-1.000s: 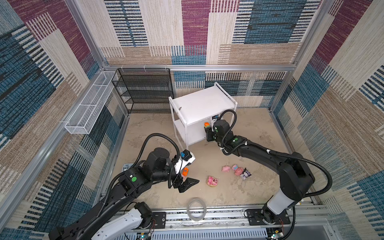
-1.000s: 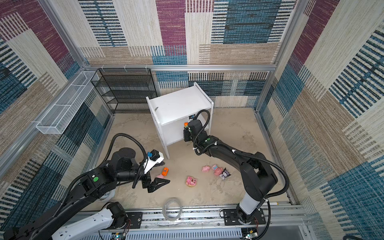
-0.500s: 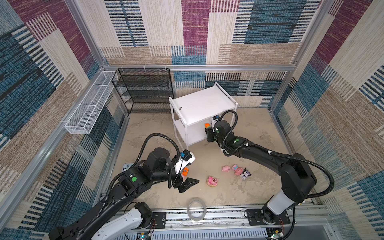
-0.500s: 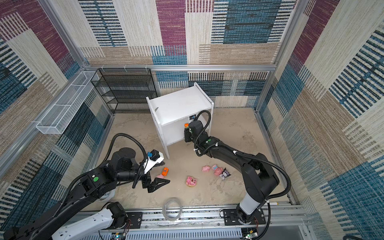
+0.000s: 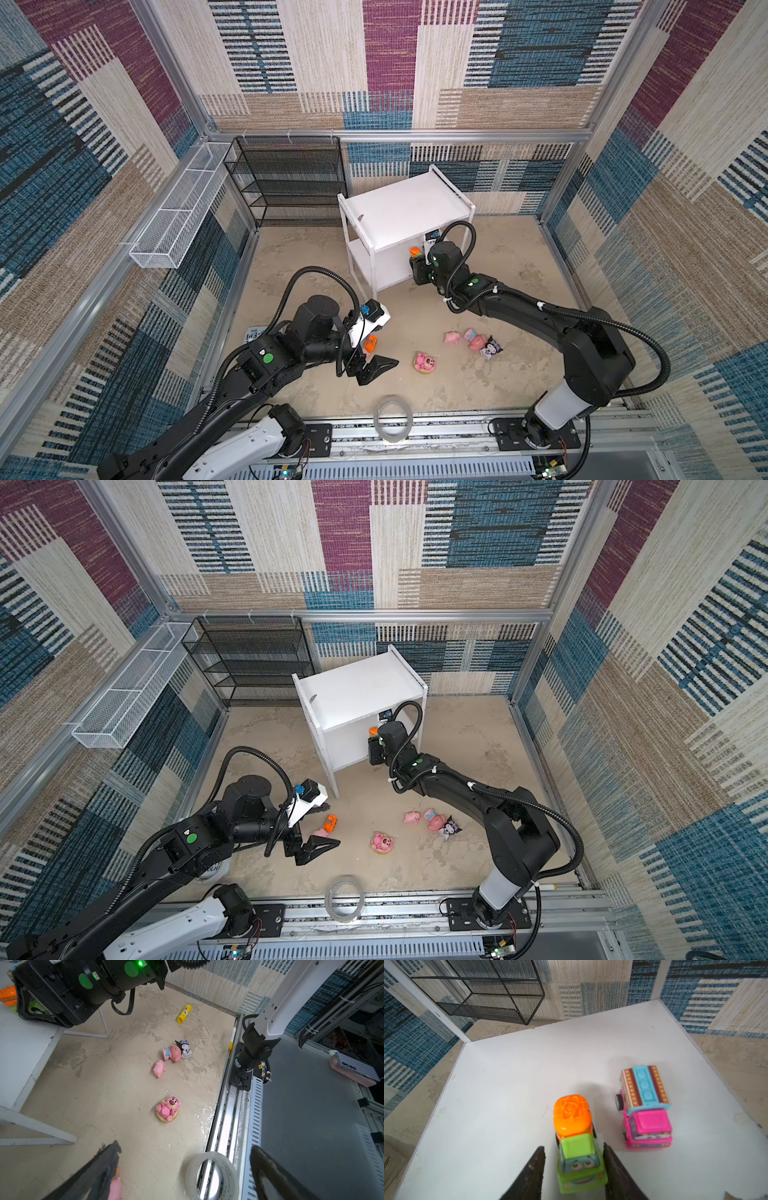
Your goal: Place and organize the plastic toys onto the shelf
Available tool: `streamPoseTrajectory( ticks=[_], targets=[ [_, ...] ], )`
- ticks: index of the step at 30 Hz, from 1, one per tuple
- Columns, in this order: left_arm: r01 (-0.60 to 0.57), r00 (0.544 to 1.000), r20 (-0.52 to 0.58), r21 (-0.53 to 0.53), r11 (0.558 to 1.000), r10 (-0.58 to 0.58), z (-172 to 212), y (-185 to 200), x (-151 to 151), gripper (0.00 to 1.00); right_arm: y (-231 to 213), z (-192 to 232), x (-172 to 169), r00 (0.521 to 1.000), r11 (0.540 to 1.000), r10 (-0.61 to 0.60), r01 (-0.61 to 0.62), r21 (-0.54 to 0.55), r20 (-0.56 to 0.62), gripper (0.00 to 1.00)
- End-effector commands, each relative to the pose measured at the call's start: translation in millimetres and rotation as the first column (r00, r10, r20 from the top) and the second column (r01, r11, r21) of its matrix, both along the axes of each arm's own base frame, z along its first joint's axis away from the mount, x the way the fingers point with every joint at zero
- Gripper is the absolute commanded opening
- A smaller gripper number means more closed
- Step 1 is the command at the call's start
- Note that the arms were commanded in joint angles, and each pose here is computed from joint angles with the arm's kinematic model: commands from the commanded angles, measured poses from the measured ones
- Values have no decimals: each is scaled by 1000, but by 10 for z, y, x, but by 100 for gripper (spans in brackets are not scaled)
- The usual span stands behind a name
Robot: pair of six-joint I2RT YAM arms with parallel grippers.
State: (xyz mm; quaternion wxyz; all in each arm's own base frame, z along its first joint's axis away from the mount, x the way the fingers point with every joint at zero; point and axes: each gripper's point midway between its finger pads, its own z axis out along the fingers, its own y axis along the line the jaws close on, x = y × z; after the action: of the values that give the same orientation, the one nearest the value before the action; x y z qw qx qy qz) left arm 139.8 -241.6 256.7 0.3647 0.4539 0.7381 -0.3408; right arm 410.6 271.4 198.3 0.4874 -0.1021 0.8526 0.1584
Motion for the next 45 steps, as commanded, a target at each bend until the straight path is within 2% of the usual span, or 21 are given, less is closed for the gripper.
streamPoseTrajectory(
  ticks=[1, 27, 41, 45],
  targets=[
    [16, 999, 30, -12, 1000, -15, 48, -22, 10, 99, 30, 112, 23, 999, 1000, 8, -9, 25, 39, 49],
    [26, 999, 23, -10, 1000, -25, 37, -48, 20, 99, -72, 217, -155, 998, 999, 20, -23, 49, 60, 55],
    [26, 1000, 18, -7, 1000, -26, 28, -59, 36, 99, -260, 288, -529, 992, 995, 79, -84, 49, 98, 62],
    [29, 999, 16, -7, 1000, -29, 26, -65, 33, 99, -394, 285, -635, 993, 997, 61, -65, 30, 105, 64]
  ],
)
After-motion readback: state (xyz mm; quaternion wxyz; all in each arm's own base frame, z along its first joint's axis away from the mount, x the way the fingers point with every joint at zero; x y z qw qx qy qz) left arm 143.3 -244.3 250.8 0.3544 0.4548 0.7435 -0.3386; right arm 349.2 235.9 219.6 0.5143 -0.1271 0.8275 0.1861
